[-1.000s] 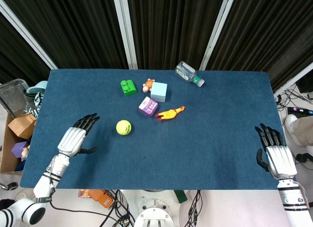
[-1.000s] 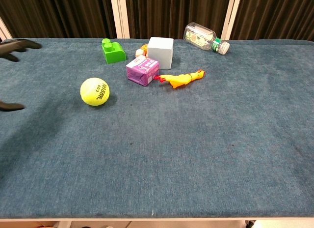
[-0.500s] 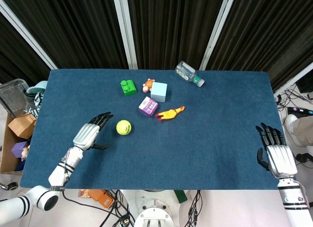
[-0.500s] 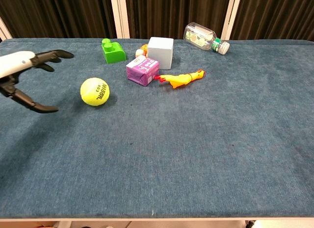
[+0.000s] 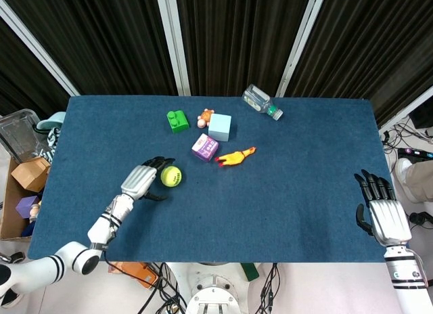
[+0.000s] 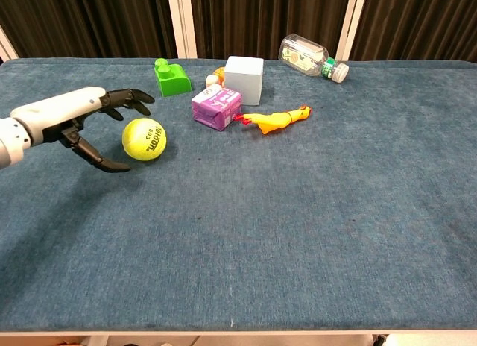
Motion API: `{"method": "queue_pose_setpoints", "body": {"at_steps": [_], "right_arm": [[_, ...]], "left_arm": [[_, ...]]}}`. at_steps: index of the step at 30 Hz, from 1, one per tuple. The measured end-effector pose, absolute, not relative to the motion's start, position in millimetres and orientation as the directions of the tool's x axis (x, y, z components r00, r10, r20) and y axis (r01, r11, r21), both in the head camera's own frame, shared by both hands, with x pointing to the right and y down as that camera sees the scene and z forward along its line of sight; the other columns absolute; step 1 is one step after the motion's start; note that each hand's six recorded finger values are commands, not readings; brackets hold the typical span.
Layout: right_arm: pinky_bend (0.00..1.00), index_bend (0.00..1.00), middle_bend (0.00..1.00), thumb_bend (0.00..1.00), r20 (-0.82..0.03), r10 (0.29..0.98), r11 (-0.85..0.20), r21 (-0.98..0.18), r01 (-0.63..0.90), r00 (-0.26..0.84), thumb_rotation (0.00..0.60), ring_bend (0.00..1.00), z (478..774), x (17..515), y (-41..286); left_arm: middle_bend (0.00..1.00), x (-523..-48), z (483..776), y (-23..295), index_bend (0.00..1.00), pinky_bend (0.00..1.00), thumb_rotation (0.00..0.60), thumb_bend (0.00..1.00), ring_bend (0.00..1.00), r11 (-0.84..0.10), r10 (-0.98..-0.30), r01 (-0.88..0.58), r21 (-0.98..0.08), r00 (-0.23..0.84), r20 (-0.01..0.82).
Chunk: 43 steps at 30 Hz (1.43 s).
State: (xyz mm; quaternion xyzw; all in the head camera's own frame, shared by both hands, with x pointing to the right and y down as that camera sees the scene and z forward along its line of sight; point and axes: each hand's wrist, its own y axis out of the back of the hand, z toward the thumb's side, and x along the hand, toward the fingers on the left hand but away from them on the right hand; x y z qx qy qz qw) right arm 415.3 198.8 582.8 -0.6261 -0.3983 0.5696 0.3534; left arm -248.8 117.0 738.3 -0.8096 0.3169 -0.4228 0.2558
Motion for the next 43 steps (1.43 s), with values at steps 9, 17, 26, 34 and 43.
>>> {"method": "queue_pose_setpoints", "body": {"at_steps": [9,17,26,34,43], "right_arm": [[0.1,0.0,0.06,0.85,-0.429,0.903,-0.43,-0.898,0.098,0.031,0.6,0.11,581.7,416.0,199.0],[0.1,0.0,0.06,0.85,-0.428,0.903,-0.429,-0.898,0.102,0.032,0.6,0.11,581.5,416.1,198.4],[0.1,0.0,0.06,0.85,-0.429,0.902,-0.431,-0.897,0.102,0.035,0.6,0.11,581.6,415.4,198.3],[0.1,0.0,0.06,0.85,-0.429,0.902,-0.431,-0.897,0.102,0.038,0.6,0.11,581.3,414.3,198.6],[0.1,0.0,0.06,0.85,-0.429,0.903,-0.43,-0.897,0.099,0.04,0.6,0.11,581.2,413.3,199.3]], "left_arm": [[0.61,-244.4,741.8,109.8,0.52,0.51,0.6,0.25,0.53,-0.62,-0.767,-0.303,-0.724,0.43,0.477],[0.65,-253.0,729.7,101.0,0.58,0.52,0.6,0.28,0.56,-0.59,-0.789,-0.308,-0.746,0.417,0.451],[0.65,-268.9,660.2,71.4,0.58,0.52,0.6,0.28,0.56,-0.473,-0.846,-0.296,-0.83,0.416,0.334],[0.65,-307.5,555.2,51.3,0.58,0.52,0.6,0.27,0.56,-0.294,-0.912,-0.268,-0.917,0.367,0.185],[0.65,-347.3,466.3,63.6,0.58,0.52,0.6,0.27,0.56,-0.103,-0.95,-0.225,-0.969,0.31,0.029]]}}
